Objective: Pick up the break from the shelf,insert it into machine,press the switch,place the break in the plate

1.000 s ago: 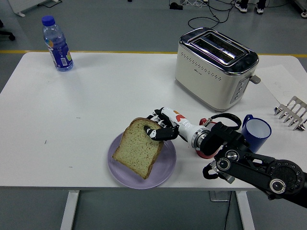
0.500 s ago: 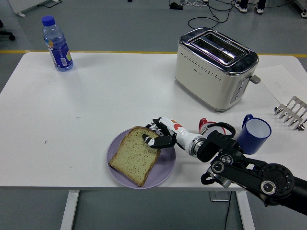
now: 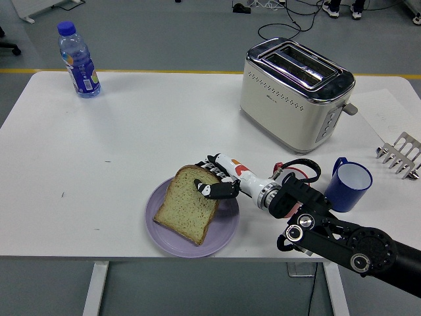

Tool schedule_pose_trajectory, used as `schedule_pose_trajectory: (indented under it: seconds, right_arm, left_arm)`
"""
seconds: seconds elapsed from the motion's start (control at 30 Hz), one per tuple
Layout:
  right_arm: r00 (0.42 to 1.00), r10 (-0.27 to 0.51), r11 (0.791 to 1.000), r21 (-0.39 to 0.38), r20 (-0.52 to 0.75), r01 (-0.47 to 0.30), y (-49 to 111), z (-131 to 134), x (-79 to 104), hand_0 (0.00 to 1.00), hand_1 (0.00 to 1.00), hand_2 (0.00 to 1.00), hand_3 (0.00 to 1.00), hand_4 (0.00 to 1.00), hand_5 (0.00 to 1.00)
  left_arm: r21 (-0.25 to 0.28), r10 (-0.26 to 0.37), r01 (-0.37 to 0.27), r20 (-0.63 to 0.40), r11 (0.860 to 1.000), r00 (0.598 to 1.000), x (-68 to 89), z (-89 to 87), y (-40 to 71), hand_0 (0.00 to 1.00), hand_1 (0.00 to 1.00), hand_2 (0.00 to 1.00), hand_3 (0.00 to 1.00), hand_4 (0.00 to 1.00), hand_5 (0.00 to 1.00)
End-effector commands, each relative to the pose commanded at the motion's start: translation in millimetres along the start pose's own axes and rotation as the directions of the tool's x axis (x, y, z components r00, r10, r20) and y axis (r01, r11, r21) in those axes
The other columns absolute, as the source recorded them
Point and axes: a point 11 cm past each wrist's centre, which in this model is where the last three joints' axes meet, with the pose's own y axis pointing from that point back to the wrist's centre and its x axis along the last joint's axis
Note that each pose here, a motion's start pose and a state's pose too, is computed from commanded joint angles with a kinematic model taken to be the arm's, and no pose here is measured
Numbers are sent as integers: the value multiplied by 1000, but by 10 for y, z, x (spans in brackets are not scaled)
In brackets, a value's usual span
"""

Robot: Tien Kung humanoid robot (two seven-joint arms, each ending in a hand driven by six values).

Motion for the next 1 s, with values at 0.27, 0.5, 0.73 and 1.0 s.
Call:
schedule_pose_trajectory:
  seconds: [0.27,0.5,0.73,1.0]
  right_arm:
    - [995,30,999,30,-92,-27,-17,-38,55,749,747,841,843,687,246]
    - [980,96,993,81,-175,-83,-3,-110,159,794,776,876,860,681,234]
    - [975,213,957,214,-55,-197,153,-338,423,789,769,851,838,669,249]
    - [935,219,837,438,279,-327,646,-757,1004,746,722,784,765,627,239]
  left_arm:
    - [-3,-2,2,-2,1000,1000,-6,14,3,418,494,570,684,504,998]
    - [-6,-3,3,-3,1000,1000,-12,30,6,418,494,570,684,505,998]
    - [-9,-4,4,-6,1000,1000,-19,44,9,418,494,571,684,504,998]
    - [-11,-7,7,-7,1000,1000,-25,58,12,418,494,569,684,504,998]
